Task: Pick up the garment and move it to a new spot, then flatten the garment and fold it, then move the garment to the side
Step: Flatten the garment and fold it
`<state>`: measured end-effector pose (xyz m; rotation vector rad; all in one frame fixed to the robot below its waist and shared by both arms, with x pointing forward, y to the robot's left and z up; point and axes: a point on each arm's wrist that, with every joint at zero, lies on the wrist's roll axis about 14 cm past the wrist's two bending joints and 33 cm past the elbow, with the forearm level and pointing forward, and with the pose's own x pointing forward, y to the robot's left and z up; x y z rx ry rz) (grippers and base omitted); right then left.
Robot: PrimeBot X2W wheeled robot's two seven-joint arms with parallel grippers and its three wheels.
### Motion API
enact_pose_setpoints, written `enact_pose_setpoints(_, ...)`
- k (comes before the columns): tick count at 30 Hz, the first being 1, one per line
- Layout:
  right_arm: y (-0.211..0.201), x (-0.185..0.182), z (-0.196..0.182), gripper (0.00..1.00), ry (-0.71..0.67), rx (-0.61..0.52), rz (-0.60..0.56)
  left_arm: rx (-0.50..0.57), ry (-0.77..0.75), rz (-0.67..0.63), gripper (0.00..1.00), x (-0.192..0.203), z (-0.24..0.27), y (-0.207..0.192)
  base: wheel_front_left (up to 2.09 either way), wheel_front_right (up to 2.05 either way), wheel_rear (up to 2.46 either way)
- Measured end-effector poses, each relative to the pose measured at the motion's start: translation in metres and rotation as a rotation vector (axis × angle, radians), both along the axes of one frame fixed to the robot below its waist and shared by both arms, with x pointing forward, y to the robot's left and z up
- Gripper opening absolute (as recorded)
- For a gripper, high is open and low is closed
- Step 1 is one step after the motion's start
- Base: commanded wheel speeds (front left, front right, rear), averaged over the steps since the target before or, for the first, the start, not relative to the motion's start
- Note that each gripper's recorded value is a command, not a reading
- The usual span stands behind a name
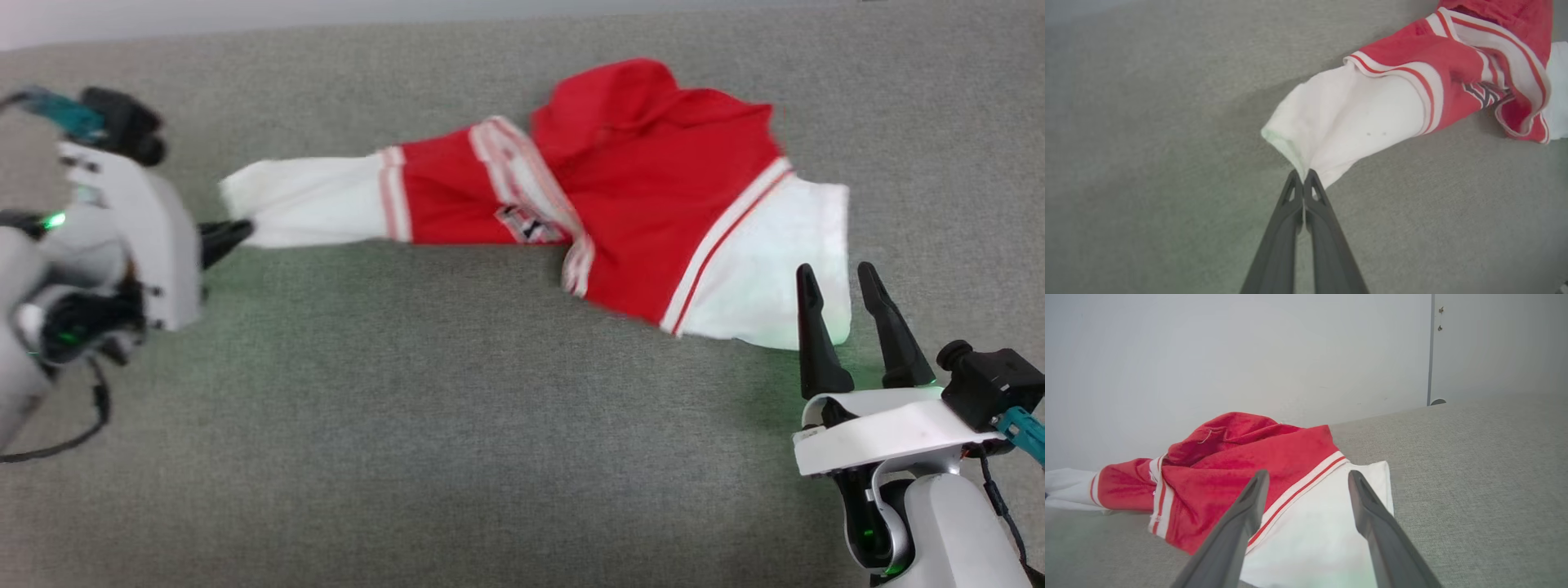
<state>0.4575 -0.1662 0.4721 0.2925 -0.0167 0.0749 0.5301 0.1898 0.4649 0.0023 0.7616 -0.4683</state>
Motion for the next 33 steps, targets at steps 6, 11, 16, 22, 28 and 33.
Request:
enact_pose_setpoints(6, 0.001, 0.000, -0.003, 1.00, 0.009, -0.006, 0.005, -0.114, 0.263, 0.204, 0.00, -0.013, -0.029, 0.027, 0.00, 0.00, 0.00)
enact_pose_setpoints(11, -0.006, -0.002, -0.008, 1.00, 0.021, -0.017, -0.011, -0.070, 0.297, 0.271, 0.00, -0.009, -0.046, 0.040, 0.00, 0.00, 0.00)
enact_pose_setpoints(16, -0.013, -0.003, -0.008, 1.00, 0.021, -0.029, -0.031, -0.070, 0.302, 0.274, 0.00, -0.006, -0.054, 0.037, 0.00, 0.00, 0.00)
enact_pose_setpoints(22, -0.007, -0.004, -0.006, 1.00, 0.018, -0.047, -0.011, -0.077, 0.250, 0.272, 1.00, -0.003, -0.049, 0.035, 0.00, 0.00, 0.00)
enact_pose_setpoints(28, 0.004, -0.006, -0.004, 1.00, 0.030, -0.105, 0.049, -0.132, 0.113, 0.285, 1.00, 0.003, -0.024, 0.034, 0.00, 0.00, 0.00)
enact_pose_setpoints(33, 0.017, -0.007, -0.005, 1.00, 0.080, -0.206, 0.159, -0.209, -0.154, 0.307, 1.00, 0.013, 0.021, 0.037, 0.00, 0.00, 0.00)
